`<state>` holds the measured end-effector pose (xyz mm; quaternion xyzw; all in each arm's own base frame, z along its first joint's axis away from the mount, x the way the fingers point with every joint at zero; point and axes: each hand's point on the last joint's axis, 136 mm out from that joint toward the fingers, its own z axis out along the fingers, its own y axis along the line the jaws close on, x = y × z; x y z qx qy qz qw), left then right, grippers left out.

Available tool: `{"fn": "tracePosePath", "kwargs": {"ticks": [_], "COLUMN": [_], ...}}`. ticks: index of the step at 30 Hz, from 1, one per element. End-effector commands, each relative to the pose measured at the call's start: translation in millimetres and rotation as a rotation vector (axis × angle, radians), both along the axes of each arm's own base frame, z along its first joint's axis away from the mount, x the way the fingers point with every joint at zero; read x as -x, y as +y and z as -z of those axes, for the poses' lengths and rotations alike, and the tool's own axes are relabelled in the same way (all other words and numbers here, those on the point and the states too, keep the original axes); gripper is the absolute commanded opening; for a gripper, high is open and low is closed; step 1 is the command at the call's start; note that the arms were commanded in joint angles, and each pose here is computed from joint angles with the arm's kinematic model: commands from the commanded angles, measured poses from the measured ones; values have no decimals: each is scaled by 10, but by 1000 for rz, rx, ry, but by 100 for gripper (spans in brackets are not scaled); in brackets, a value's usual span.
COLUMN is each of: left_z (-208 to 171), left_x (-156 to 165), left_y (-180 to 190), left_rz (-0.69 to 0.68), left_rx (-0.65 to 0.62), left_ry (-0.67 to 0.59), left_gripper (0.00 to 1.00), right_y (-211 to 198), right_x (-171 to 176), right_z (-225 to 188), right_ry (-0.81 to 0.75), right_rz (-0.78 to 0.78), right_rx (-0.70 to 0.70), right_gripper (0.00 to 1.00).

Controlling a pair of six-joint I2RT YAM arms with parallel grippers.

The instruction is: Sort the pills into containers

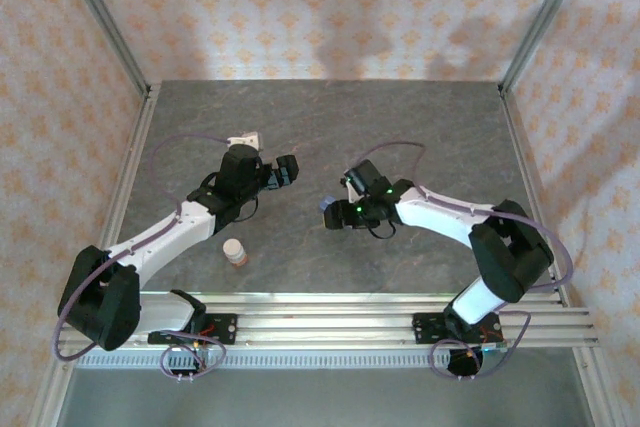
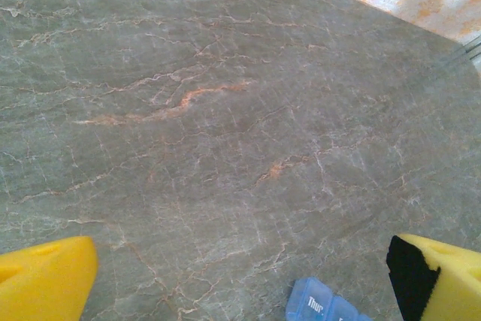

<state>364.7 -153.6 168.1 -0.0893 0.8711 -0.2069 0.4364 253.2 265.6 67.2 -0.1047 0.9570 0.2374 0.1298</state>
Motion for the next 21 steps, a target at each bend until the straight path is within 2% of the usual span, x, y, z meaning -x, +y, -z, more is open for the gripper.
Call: {"fn": "tracePosePath", "kwargs": {"ticks": [1,7,15,21], "left_z": [-25,47,107,111], "left_x": [-26,-38,-37,-19], "left_y": [-42,-65,-94,-95], "left_rz": [3,10,9,9], "left_rx": [4,0,19,28], "left_ry": [-1,18,52,52], "left_gripper": [100,100,99,100], "right_y": [-185,-370,-212,-127], "right_x": [-81,-290,-424,-373], "right_z": [-108,-120,119,223], "right_ry": [-80,-192,-158,-110], "right_rz": [46,54,36,14], "right_rx": [69,209,216,187], "right_gripper": [71,76,76,75]}}
